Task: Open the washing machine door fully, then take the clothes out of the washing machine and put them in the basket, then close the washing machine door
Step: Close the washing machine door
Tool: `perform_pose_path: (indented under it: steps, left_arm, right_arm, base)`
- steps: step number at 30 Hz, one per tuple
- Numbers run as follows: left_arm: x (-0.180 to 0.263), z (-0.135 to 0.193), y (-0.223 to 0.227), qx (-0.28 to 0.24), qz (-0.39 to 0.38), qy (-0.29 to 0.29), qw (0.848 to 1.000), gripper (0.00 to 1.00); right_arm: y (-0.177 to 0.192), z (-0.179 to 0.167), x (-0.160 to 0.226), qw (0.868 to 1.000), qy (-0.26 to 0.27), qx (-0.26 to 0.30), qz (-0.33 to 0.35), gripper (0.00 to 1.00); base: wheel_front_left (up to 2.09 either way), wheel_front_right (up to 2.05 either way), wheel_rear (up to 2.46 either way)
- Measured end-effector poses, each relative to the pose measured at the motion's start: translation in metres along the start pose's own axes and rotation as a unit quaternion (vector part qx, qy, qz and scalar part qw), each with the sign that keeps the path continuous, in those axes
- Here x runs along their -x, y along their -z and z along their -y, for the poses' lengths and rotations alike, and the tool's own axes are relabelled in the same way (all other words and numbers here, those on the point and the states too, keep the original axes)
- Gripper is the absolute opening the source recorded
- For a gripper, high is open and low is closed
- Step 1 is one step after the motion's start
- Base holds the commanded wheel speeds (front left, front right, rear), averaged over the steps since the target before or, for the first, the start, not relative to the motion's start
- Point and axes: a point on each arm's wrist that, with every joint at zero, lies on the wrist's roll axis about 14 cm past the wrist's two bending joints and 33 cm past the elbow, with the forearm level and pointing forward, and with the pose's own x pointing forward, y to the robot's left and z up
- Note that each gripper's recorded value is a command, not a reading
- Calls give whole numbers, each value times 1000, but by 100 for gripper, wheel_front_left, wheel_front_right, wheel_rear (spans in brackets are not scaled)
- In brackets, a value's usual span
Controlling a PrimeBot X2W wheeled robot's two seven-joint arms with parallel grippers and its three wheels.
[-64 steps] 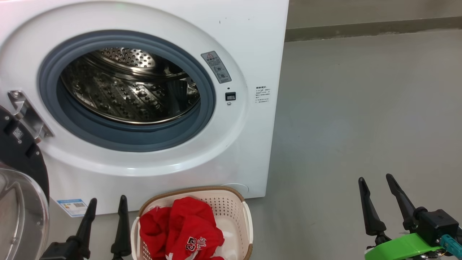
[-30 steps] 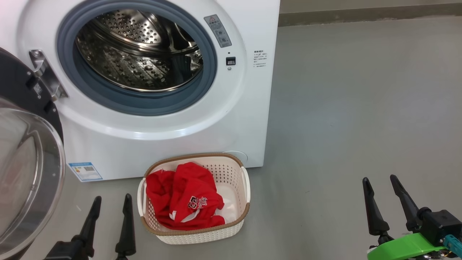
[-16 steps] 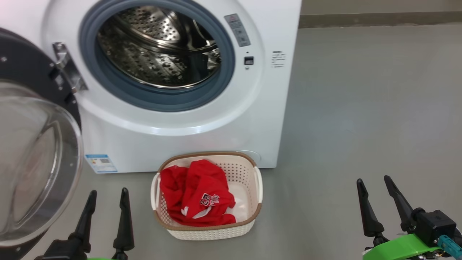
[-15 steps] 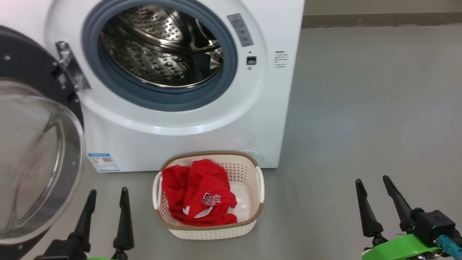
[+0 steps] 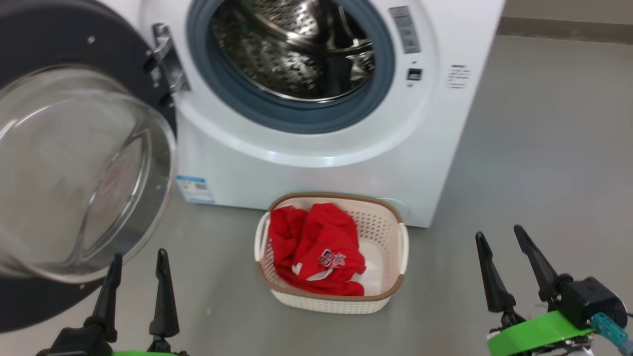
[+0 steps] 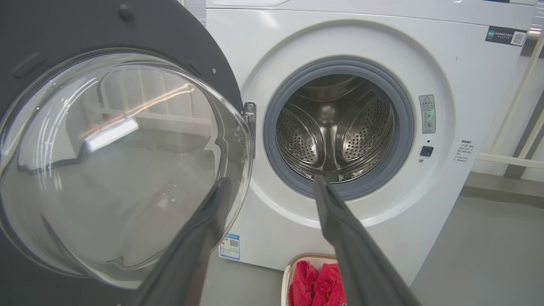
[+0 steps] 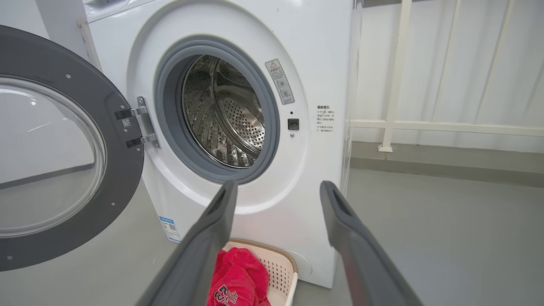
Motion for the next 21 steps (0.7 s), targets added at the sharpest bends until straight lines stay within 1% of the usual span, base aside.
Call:
perform_pose_path:
  steps: [2,7,12,21]
  left_arm:
    - [4,-11,-3,-5,3,-20,1000,100]
    - [12,-32,-3,-15,-2,-53,998,100]
    - [24,-52,-5,-24,-2,-88,996,100]
    - [47,-85,-16,-39,6,-147,988,100]
  right_arm:
    - [-2,-14,-15,1000,-23,-2,7,100]
    - [4,-37,-33,998,-59,-5,2,100]
    - [14,-61,-44,995,-95,-10,-9,100]
    - [18,-106,-60,987,-159,-12,-9,100]
  base:
    - [0,0,0]
    - [0,0,0]
    - [0,0,0]
    - [0,0,0]
